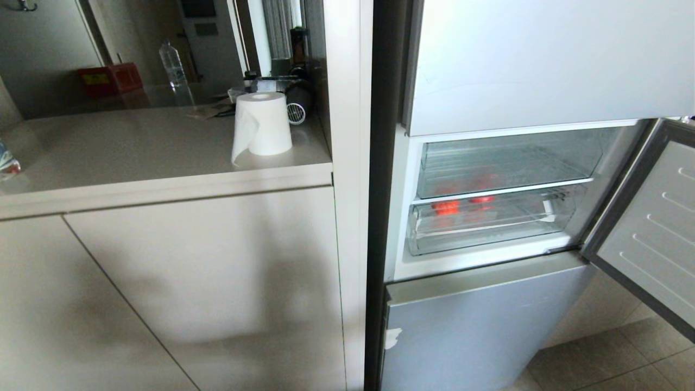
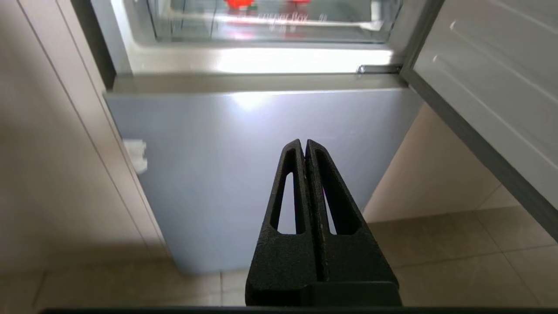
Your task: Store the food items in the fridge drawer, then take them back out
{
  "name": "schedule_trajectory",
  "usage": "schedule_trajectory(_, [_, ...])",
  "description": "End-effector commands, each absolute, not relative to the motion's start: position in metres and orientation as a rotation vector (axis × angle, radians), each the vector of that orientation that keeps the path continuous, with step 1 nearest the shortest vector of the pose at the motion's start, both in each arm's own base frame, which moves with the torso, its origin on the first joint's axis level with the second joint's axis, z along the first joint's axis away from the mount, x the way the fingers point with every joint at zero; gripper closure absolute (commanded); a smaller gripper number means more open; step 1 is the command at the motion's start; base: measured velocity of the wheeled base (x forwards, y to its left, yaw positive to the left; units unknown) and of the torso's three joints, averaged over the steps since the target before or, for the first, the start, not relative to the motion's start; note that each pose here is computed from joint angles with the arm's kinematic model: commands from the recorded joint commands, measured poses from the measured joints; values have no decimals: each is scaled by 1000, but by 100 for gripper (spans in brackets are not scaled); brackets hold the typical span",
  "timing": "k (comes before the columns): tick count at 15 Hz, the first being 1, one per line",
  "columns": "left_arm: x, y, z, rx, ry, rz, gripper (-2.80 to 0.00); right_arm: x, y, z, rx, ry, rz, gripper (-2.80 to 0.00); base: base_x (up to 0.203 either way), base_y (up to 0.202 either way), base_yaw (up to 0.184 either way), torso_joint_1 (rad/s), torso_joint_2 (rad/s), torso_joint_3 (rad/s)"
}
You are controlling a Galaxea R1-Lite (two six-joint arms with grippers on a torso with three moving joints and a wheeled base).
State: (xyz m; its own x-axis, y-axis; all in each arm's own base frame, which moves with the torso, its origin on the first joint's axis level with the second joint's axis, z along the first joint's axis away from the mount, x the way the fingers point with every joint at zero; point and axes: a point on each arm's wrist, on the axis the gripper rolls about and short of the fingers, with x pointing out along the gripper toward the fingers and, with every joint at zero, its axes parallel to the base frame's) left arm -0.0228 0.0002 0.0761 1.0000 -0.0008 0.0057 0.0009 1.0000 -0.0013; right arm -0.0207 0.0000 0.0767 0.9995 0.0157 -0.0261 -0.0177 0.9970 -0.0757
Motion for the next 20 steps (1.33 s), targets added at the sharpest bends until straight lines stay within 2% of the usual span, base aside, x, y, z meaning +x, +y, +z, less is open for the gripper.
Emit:
schedule_trajectory(1, [-23, 0, 76, -2, -5, 0, 0, -23, 0, 75, -58, 2, 14, 0, 0, 0, 0, 0, 0, 0])
schedule_trajectory(9, [-23, 0, 76, -2, -5, 0, 0, -23, 0, 75, -75, 2, 17, 0, 0, 0, 0, 0, 0, 0])
schedule_trajectory(20, [-23, 0, 76, -2, -5, 0, 0, -23, 0, 75, -72, 1, 17, 0, -1, 6, -169, 1, 2, 2])
